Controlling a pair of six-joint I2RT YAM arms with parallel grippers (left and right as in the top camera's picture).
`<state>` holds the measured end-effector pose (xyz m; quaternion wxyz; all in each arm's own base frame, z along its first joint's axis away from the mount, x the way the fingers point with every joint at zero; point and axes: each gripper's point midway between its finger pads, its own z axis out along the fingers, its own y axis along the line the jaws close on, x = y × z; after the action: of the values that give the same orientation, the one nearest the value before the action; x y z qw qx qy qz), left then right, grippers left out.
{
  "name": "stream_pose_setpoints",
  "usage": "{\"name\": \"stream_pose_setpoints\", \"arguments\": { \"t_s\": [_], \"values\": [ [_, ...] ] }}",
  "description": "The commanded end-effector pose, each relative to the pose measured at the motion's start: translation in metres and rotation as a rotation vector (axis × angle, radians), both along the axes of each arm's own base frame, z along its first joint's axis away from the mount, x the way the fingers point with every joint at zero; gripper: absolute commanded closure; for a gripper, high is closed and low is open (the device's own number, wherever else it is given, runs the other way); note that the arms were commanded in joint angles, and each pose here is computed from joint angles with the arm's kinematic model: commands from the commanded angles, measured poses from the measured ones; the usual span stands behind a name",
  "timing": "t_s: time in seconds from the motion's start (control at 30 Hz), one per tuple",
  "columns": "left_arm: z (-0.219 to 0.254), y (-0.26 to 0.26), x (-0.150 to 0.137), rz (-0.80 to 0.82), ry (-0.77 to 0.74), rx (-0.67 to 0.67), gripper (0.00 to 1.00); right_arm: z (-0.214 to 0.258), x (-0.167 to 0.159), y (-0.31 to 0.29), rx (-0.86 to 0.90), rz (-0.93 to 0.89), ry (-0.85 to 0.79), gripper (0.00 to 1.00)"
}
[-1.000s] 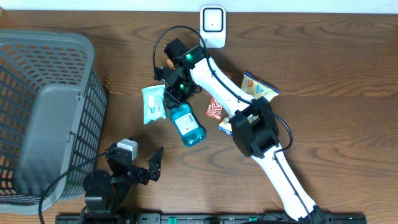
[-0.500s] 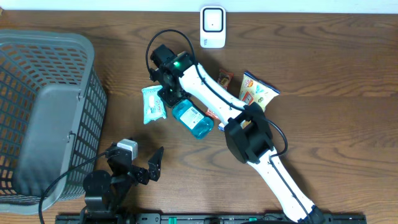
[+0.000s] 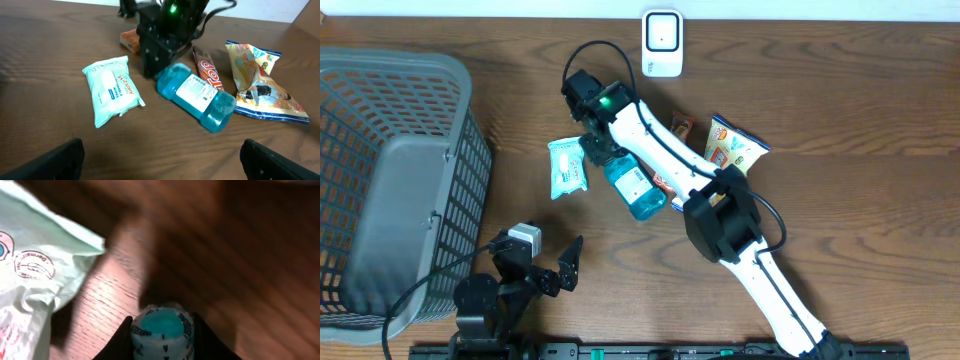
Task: Scan the item barcode
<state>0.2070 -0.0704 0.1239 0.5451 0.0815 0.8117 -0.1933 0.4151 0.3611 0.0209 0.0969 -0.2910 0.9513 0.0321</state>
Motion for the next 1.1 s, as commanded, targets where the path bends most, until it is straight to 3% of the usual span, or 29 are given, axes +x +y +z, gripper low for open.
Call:
{"name": "stream_pose_setpoints", "arguments": {
  "t_s": [0.0,0.37,1.07],
  "values": [
    [-0.009,-0.001,-0.002,-0.004,0.029,-0.007,0.01,0.075,0.014,-0.002,0.078,-0.045,-0.126,0.93],
    [-0.009,-0.001,-0.002,-0.004,0.030,-0.007,0.01,0.143,0.022,0.001,0.185,-0.075,-0.246,0.98],
    [-0.009,-0.001,-0.002,-0.004,0.029,-0.007,0.01,0.163,0.052,0.013,0.284,-0.244,-0.379,0.99]
  ]
}}
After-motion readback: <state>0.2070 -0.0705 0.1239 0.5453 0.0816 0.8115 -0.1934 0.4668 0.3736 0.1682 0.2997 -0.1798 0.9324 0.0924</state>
